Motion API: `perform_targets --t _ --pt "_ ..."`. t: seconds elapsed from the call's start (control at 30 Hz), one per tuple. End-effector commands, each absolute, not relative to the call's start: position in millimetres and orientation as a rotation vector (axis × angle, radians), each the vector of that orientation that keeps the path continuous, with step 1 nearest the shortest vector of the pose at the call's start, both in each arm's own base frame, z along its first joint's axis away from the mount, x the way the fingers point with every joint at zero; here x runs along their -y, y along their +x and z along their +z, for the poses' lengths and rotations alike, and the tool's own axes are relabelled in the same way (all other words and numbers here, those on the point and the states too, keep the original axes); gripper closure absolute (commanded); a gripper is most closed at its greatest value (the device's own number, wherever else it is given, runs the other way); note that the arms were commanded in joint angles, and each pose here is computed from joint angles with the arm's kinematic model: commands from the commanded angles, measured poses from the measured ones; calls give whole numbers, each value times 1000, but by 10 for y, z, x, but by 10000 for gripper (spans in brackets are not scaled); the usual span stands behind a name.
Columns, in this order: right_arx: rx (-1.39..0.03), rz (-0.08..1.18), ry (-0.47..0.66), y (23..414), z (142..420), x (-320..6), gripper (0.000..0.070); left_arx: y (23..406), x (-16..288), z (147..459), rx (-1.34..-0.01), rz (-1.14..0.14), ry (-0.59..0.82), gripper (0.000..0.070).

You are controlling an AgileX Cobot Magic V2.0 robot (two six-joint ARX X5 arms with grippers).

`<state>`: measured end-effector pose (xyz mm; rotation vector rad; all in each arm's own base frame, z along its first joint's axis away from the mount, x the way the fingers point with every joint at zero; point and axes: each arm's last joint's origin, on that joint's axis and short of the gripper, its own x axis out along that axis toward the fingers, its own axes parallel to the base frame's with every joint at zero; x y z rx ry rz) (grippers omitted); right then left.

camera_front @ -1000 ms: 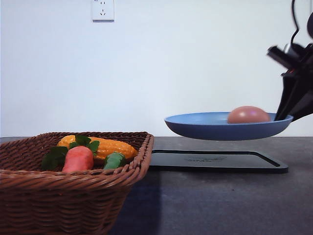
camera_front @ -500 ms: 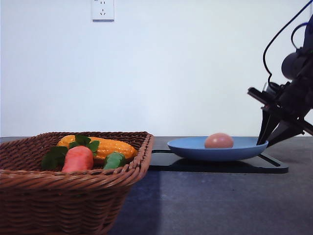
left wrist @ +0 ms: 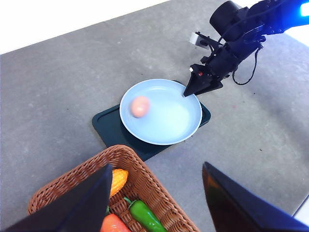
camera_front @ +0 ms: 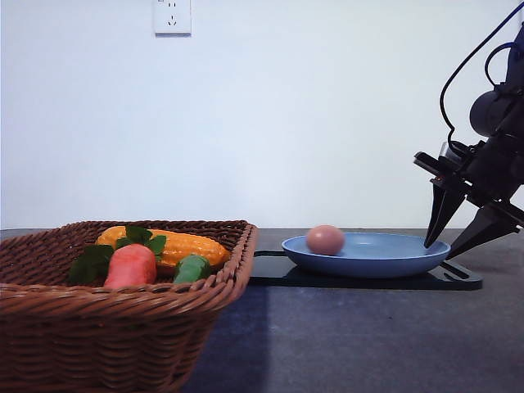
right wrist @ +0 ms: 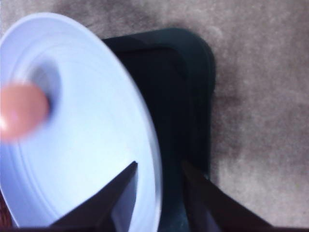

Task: Transfer egg from basket to plate and serve

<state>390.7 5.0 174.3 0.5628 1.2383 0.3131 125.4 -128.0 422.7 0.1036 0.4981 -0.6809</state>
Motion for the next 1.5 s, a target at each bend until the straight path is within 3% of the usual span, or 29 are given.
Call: perform_targets --t 0.0,0.17,0.23,0.33,0.43,0.5,0.7,0.83,1.07,1.47 --pt "-1216 335 533 3979 1762 -60 504 1261 1302 4263 -482 -686 108 324" --pt "-1146 324 532 3929 2031 48 505 1297 1298 4254 -475 -632 126 330" --pt "-1106 323 526 3870 2205 81 506 1340 1295 4243 -466 -576 153 369" --pt "-1042 333 499 3730 2514 87 548 1440 1293 4220 -449 -476 210 522" --pt "-980 324 436 3538 2834 63 653 1577 1306 4183 -443 -415 262 690" --pt "-948 319 369 3391 3025 -6 700 1688 1309 4149 -449 -388 286 700" --pt "-867 282 169 2876 3480 -351 700 2066 1137 3973 -535 -245 296 700" --pt "-796 278 71 2549 3619 -525 700 2198 924 3810 -561 -218 225 700" --pt "-626 325 -22 2053 3518 -686 700 2067 678 3460 -498 -179 108 700" --pt "-272 322 10 1550 2649 -591 700 1467 499 2794 -291 -190 -36 700"
